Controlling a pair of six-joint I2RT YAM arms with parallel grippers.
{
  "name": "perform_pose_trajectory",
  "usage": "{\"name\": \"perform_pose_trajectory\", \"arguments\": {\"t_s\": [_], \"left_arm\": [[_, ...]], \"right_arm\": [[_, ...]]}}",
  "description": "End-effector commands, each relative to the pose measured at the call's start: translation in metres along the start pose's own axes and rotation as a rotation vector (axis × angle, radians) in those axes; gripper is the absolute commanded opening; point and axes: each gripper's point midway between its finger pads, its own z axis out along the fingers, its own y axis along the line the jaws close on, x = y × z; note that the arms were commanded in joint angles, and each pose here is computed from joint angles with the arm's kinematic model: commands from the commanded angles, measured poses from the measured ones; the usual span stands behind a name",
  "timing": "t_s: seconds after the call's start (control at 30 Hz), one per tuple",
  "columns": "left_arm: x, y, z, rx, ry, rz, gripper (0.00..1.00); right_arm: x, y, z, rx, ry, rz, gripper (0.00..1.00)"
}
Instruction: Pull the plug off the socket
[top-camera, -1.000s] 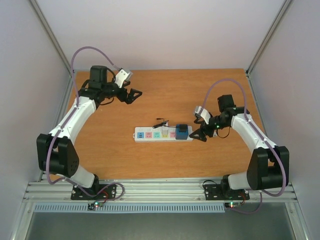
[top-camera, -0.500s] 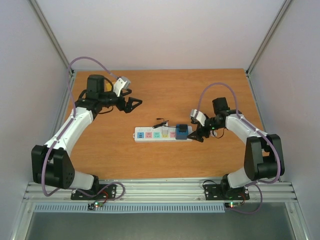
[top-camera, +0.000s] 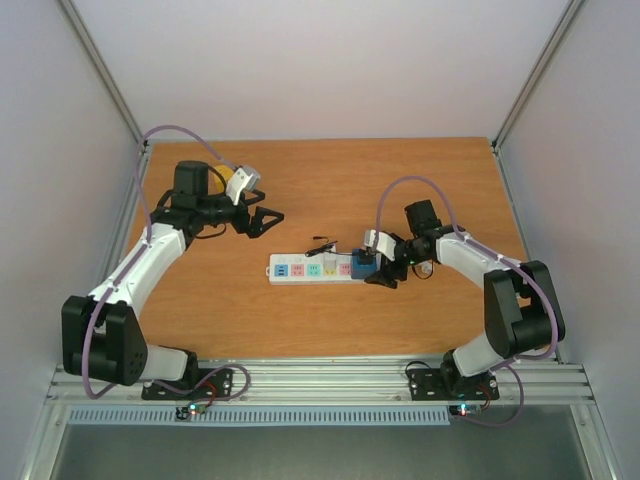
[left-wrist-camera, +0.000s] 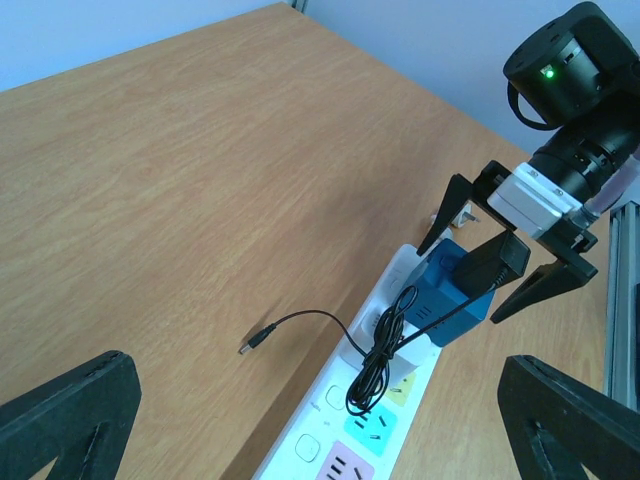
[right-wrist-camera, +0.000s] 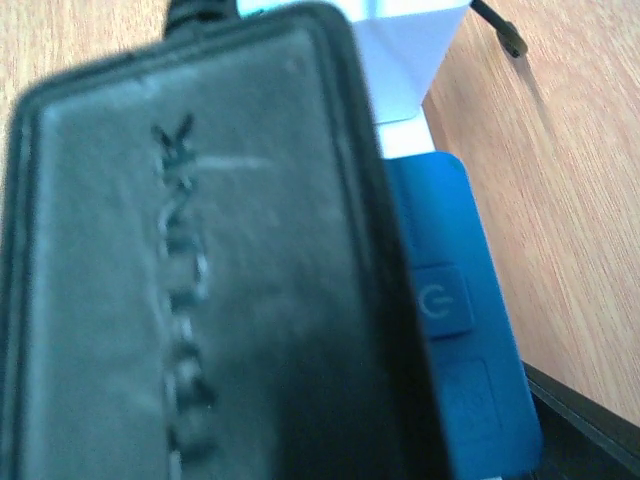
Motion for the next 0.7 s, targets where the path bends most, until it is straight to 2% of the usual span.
{"name": "perform_pose_trajectory", "arguments": {"t_s": [0.0,0.17,0.37,0.67], "left_arm": [[-0.011,0.000,-0.005,-0.011,-0.056,0.027,1.00],[-0.012,0.014,-0.010,-0.078,-0.083,-0.035,1.00],[0.001,0.030,-0.013,-0.168,-0.046,-0.083,1.00],[0.046,0.034,-0.012,-0.218,0.071,-0.018,0.99]], "right_arm": [[-0.003,0.001,0.009,0.001,0.003,-0.077,0.87],[-0.011,0.008,0.014,-0.023,-0.013,-0.075,0.76],[-0.021,0.011,0.020,-0.030,-0.044,-0.060,0.55],[-0.037,0.016,0.045,0.006,-0.074,0.012,0.45]]}}
